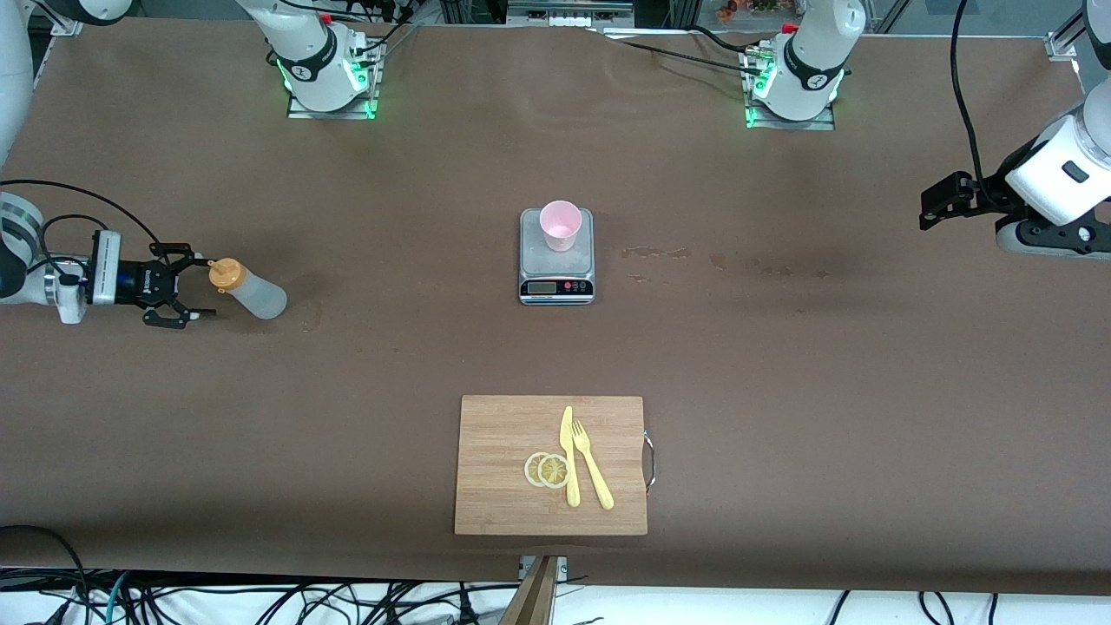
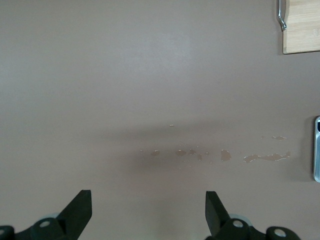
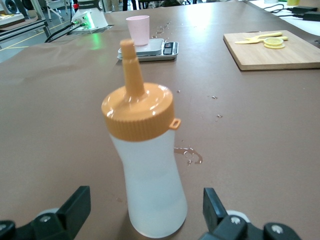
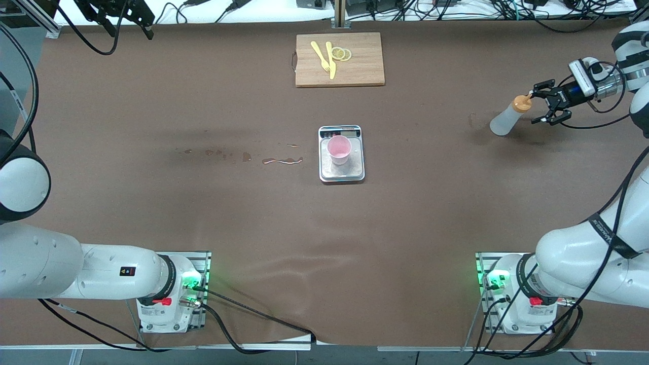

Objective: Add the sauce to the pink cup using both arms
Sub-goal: 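Reach the right gripper to the white sauce bottle and grasp it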

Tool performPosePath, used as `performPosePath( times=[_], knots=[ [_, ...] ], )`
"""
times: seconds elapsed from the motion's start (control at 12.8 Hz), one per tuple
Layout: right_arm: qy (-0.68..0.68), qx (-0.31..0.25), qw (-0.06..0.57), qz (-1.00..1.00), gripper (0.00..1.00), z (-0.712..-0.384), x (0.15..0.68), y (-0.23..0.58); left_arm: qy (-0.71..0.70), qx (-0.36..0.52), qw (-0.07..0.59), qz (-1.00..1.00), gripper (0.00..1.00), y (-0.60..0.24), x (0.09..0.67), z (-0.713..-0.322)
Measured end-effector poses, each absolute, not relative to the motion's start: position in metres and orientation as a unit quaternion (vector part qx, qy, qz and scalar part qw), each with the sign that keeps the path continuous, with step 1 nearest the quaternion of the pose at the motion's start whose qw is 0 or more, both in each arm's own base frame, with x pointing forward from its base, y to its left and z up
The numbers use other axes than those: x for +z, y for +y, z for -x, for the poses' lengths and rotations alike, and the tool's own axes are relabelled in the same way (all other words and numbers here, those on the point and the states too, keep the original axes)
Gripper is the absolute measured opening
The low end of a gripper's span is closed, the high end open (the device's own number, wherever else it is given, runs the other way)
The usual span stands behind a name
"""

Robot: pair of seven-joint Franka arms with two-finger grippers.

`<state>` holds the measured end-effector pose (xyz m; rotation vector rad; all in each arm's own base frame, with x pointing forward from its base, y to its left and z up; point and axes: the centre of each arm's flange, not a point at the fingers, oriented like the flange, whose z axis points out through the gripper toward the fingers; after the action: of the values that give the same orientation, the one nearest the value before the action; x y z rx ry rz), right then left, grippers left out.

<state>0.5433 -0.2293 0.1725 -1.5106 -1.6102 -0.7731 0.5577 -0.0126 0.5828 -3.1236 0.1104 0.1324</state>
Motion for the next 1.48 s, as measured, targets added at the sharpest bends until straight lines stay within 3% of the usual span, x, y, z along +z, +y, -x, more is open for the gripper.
performPosePath(
  times=[0.93,1.17,1.4,1.48],
  knots=[
    [-0.631,-0.326,0.412,0.571,1.0,-0.551,0.16,-0.186,0.001,0.041,0.007,0.999,1.0,0.004,0.582,-0.563],
    [-0.628,-0.324,0.416,0.573,0.94,-0.549,0.154,-0.184,0.001,0.052,0.007,0.999,1.0,0.004,0.57,-0.568],
    [-0.624,-0.324,0.419,0.574,0.56,-0.546,0.148,-0.184,0.0,0.052,0.007,0.999,1.0,0.004,0.569,-0.57],
    [-0.624,-0.324,0.419,0.575,0.56,-0.546,0.148,-0.184,0.0,0.05,0.007,0.999,1.0,0.004,0.571,-0.571]
  ],
)
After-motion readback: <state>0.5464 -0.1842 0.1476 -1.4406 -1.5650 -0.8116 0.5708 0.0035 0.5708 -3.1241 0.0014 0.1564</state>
